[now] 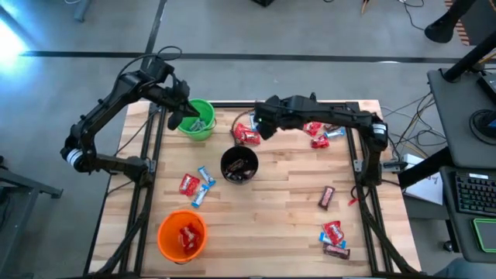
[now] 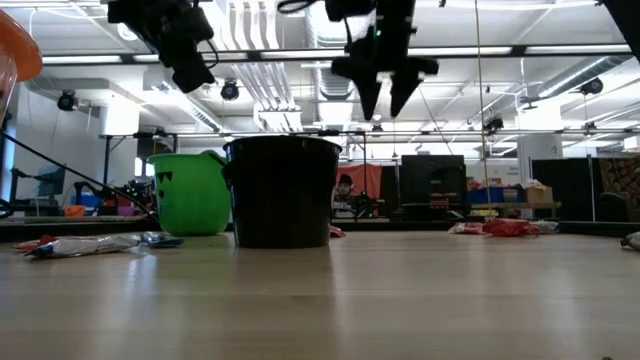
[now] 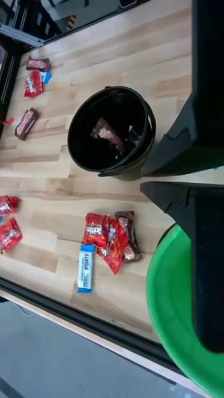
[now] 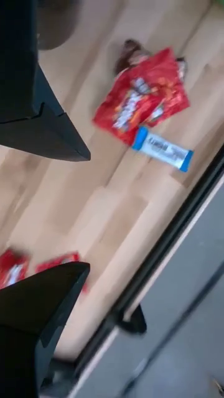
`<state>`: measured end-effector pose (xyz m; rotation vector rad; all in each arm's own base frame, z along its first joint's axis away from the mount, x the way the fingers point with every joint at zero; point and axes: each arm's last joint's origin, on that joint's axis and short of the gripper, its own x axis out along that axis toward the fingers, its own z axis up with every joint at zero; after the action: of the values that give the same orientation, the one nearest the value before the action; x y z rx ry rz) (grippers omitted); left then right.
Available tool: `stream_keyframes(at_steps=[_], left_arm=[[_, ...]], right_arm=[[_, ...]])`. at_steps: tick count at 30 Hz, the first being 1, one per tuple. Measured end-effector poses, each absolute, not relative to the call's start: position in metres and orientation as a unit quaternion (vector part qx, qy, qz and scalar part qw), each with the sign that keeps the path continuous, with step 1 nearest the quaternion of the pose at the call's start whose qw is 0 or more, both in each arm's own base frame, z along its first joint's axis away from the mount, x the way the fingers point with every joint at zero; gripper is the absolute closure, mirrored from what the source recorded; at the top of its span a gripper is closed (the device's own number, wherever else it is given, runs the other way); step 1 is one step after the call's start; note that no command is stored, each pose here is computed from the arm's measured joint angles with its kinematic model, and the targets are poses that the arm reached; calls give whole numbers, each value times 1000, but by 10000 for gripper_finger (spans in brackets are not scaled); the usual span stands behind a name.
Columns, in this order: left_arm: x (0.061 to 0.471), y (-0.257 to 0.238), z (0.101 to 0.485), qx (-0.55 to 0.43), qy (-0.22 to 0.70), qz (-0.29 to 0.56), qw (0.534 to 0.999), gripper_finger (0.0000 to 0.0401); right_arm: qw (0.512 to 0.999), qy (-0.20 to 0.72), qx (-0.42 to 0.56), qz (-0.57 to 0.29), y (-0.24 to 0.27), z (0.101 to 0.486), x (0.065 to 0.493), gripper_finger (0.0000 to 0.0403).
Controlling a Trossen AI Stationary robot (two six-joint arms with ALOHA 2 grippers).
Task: Sort candy
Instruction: Put the white chocolate into the green bucket
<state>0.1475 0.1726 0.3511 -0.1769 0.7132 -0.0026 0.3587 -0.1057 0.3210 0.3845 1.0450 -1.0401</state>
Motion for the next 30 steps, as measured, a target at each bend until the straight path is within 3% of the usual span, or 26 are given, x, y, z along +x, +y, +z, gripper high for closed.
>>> stream_keyframes(at_steps=[14,30], left_arm=[[153,165,364,-74,299,-7,951,401],[164,164,374,-102,260,17,960,401]], right_arm=[[771,366,261,-450,-191,310,357,129],[771,410,304,-380,-244,243,371,129]])
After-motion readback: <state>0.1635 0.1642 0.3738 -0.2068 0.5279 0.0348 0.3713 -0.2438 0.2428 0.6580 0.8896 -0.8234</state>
